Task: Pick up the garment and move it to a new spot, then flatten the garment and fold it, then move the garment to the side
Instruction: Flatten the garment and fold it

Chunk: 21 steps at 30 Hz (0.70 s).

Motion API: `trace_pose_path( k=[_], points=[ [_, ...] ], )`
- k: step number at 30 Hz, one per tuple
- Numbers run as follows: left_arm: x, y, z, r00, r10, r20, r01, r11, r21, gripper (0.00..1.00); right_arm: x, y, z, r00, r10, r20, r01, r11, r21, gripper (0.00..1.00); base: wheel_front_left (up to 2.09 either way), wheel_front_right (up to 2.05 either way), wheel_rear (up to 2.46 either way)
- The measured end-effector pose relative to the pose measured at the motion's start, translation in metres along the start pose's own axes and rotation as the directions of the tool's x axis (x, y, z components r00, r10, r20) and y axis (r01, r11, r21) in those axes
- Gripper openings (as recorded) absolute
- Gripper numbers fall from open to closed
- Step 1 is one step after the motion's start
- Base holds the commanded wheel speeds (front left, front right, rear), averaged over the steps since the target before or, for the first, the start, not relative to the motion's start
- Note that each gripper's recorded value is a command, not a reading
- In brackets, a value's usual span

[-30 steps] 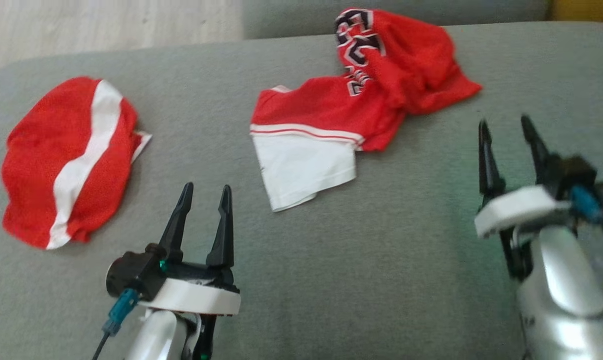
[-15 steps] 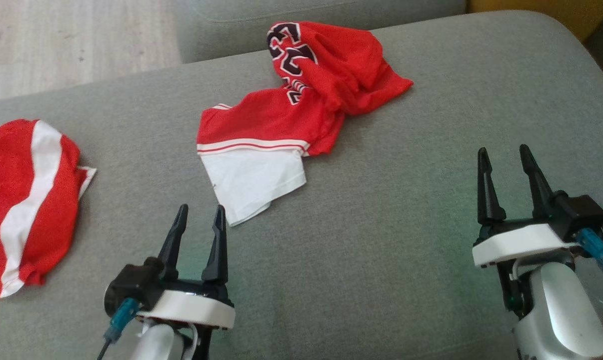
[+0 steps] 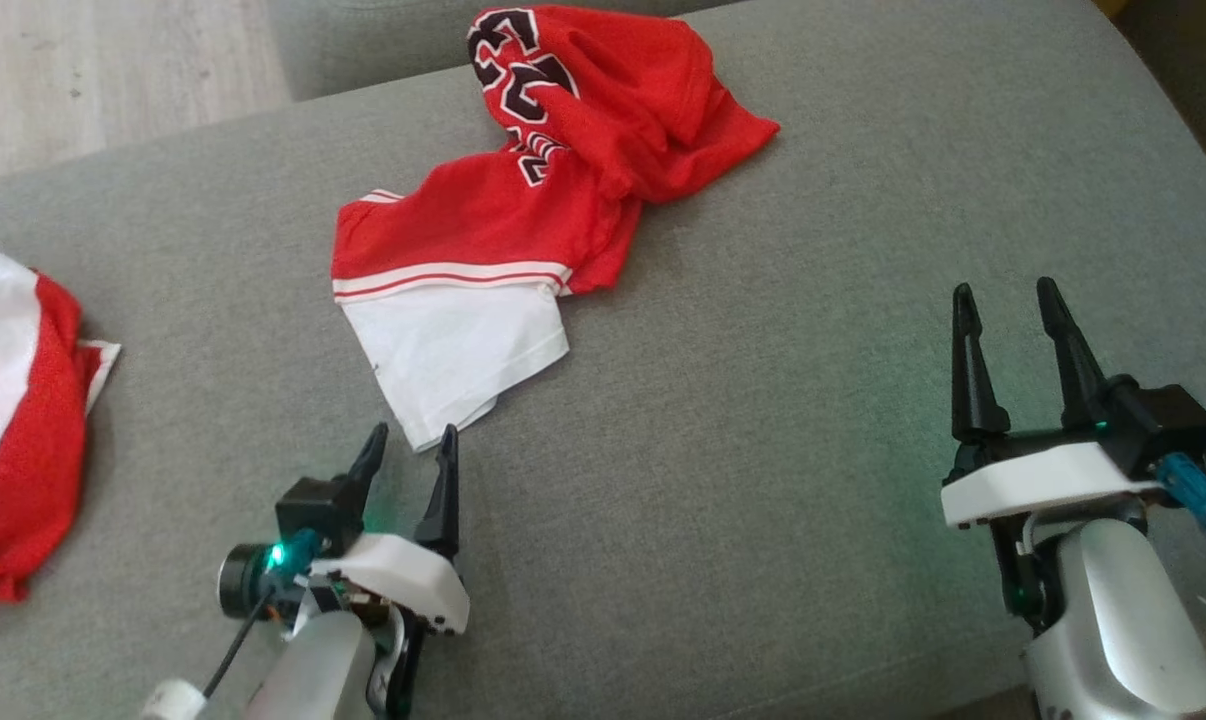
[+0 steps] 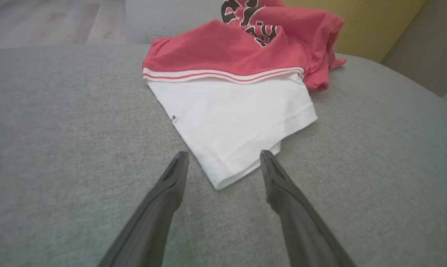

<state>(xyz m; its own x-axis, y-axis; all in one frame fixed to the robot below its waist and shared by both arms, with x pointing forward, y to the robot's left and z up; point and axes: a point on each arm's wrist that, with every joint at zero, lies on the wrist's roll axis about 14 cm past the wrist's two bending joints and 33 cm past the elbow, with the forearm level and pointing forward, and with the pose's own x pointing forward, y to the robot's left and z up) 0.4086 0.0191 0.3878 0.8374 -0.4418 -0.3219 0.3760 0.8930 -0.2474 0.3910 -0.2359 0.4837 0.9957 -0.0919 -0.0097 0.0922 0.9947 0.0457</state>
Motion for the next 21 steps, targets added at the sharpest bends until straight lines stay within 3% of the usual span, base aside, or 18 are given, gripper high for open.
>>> trace_pose_path(
  k=[9, 10, 11, 12, 21],
  points=[
    [0.023, 0.0, -0.016, 0.994, -0.016, -0.106, 0.019, 0.999, 0.032, 1.0, -0.004, -0.011, -0.009, 0.999, -0.033, -0.028, 0.033, 0.999, 0.008, 1.0, 0.0, 0.0, 0.0],
    [0.026, -0.001, -0.015, 0.994, -0.029, -0.11, 0.033, 0.999, 0.039, 0.64, -0.004, -0.011, -0.01, 0.999, -0.034, -0.031, 0.035, 0.999, 0.007, 1.0, 0.0, 0.0, 0.0],
    [0.028, -0.002, -0.014, 0.993, -0.034, -0.109, 0.039, 0.998, 0.048, 0.08, -0.004, -0.012, -0.011, 0.999, -0.036, -0.033, 0.036, 0.999, 0.007, 1.0, 0.0, 0.0, 0.0],
    [0.029, -0.002, -0.013, 0.994, -0.035, -0.106, 0.04, 0.998, 0.047, 0.0, -0.004, -0.011, -0.011, 0.999, -0.036, -0.034, 0.036, 0.999, 0.007, 1.0, 0.0, 0.0, 0.0],
    [0.022, 0.009, 0.017, 1.0, 0.005, 0.031, -0.006, 1.0, 0.026, 0.0, -0.002, -0.007, -0.004, 1.0, -0.025, -0.01, 0.025, 1.0, 0.018, 1.0, 0.0, 0.0, 0.0]
  ],
)
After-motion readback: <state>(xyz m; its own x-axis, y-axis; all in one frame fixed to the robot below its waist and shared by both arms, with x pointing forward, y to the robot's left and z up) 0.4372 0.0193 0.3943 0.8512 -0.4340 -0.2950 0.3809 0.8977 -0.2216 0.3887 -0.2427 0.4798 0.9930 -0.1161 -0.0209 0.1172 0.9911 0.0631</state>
